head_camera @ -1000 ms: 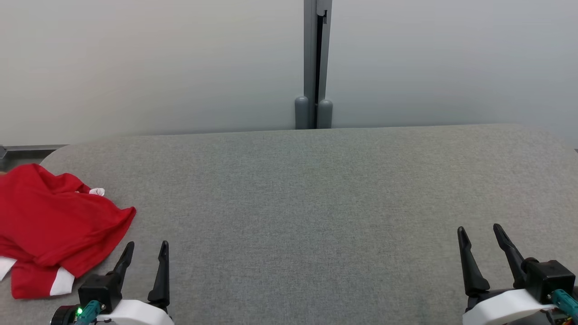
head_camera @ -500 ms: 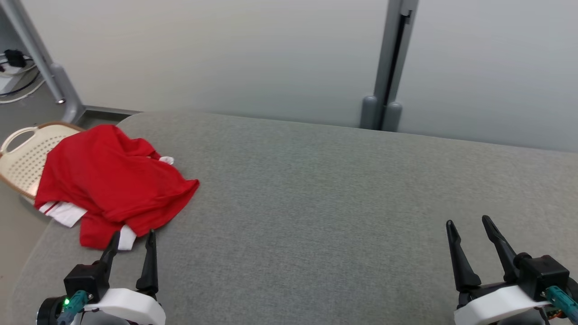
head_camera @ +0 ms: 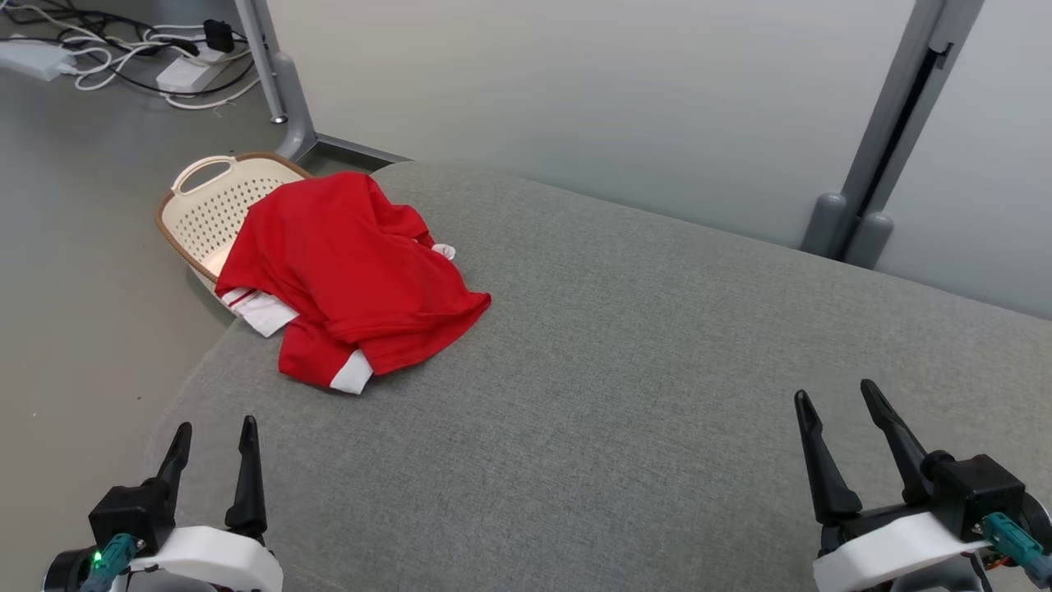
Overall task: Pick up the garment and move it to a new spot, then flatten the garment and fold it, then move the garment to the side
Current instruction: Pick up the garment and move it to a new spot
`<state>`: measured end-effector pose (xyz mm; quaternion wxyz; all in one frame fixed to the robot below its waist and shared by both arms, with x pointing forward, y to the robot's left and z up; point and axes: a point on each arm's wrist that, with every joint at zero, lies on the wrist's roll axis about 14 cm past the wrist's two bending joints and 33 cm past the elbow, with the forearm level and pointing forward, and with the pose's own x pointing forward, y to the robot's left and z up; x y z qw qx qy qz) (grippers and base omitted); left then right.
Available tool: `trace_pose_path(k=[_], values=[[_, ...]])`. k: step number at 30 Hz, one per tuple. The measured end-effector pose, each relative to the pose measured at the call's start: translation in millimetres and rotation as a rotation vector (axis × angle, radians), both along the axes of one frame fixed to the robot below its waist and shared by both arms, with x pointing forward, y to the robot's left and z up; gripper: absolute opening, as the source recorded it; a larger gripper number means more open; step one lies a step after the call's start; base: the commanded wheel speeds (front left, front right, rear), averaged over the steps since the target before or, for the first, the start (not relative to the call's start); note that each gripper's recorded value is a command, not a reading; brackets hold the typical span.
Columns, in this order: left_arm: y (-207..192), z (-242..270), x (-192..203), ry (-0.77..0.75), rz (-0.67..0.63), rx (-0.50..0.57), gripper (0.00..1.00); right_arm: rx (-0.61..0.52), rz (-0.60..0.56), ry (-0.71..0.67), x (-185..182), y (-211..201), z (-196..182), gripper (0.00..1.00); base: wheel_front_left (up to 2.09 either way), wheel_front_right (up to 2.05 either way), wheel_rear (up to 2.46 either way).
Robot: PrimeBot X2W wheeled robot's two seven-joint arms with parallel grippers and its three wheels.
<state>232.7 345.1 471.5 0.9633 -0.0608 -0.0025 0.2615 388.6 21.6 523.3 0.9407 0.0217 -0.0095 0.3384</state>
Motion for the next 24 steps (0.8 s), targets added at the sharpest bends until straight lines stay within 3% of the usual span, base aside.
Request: trace_pose_path(k=[12,24], values=[[-1.5,0.8,9.1,0.009,-0.004,0.0,1.0,0.002,0.025,0.021,6.2,8.5,-4.8,1.0,0.0,0.0,0.0],[-14.2,1.6,119.6,0.04,-0.123,-0.038,1.0,-0.015,-0.009,0.034,59.8,-9.4,-18.4,1.0,0.0,0.0,0.0]])
